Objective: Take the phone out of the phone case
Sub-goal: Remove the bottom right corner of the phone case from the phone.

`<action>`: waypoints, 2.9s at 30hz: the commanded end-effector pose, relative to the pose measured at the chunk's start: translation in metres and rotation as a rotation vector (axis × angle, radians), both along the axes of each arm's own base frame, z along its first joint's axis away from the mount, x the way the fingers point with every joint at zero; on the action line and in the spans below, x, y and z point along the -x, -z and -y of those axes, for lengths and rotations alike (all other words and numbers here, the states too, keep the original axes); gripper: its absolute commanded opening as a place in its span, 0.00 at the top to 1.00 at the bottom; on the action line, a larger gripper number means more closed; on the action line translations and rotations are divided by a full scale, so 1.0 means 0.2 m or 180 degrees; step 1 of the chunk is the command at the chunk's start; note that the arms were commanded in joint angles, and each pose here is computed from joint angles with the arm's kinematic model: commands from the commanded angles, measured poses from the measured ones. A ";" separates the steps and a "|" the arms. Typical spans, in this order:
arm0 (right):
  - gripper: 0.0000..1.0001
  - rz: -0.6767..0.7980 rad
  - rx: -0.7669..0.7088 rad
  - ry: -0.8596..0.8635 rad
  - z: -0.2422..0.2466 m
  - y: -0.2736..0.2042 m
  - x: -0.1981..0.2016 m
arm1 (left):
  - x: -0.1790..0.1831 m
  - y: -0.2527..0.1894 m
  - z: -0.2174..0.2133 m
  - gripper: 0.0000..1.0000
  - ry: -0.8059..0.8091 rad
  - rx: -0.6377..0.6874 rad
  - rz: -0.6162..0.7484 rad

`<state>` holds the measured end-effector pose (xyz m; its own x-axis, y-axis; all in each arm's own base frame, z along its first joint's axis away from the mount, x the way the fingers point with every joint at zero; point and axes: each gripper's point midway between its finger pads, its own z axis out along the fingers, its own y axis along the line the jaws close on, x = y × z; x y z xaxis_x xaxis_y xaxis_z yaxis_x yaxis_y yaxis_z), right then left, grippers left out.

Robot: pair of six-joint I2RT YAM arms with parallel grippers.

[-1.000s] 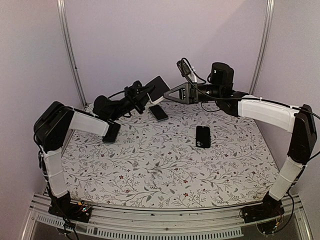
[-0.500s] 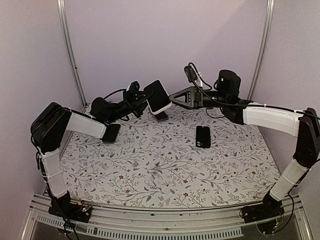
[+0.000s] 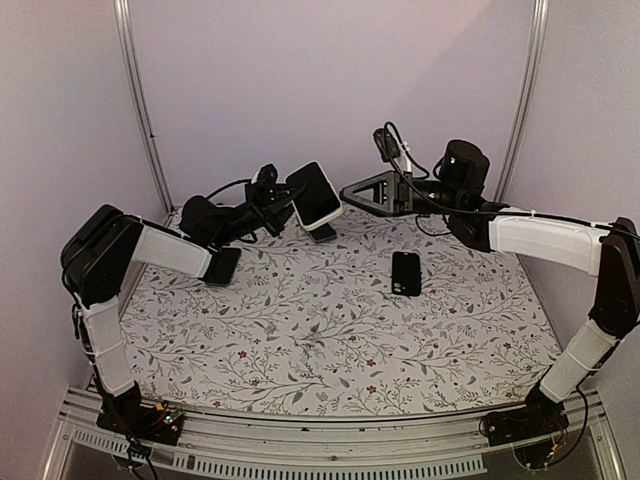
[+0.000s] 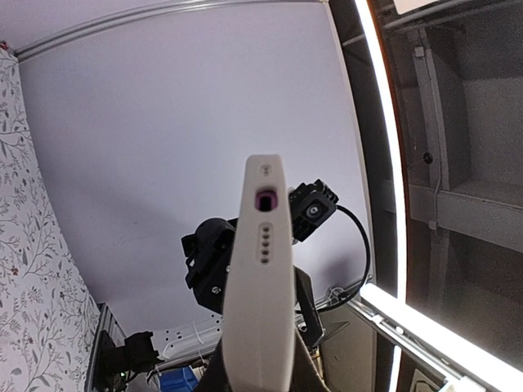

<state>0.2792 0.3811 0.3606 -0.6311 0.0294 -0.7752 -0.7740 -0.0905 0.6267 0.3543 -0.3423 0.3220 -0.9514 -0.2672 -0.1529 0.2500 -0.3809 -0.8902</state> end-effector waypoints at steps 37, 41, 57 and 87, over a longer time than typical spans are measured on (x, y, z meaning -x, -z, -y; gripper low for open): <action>0.77 0.0060 0.0105 -0.0018 -0.08 0.05 0.03 | 0.07 -0.24 -0.13 1.00 -0.0177 0.0419 0.0473; 0.90 0.0209 0.0024 -0.0023 -0.07 -0.03 0.05 | 0.08 -0.22 -0.11 1.00 -0.0121 0.0428 0.0383; 1.00 0.0803 -0.0296 -0.0130 -0.13 -0.25 0.08 | 0.17 -0.18 0.01 1.00 0.0210 0.0581 0.0134; 0.86 0.0317 -0.0251 -0.0085 -0.12 -0.22 0.02 | 0.13 -0.25 -0.10 1.00 -0.0100 0.0309 0.0506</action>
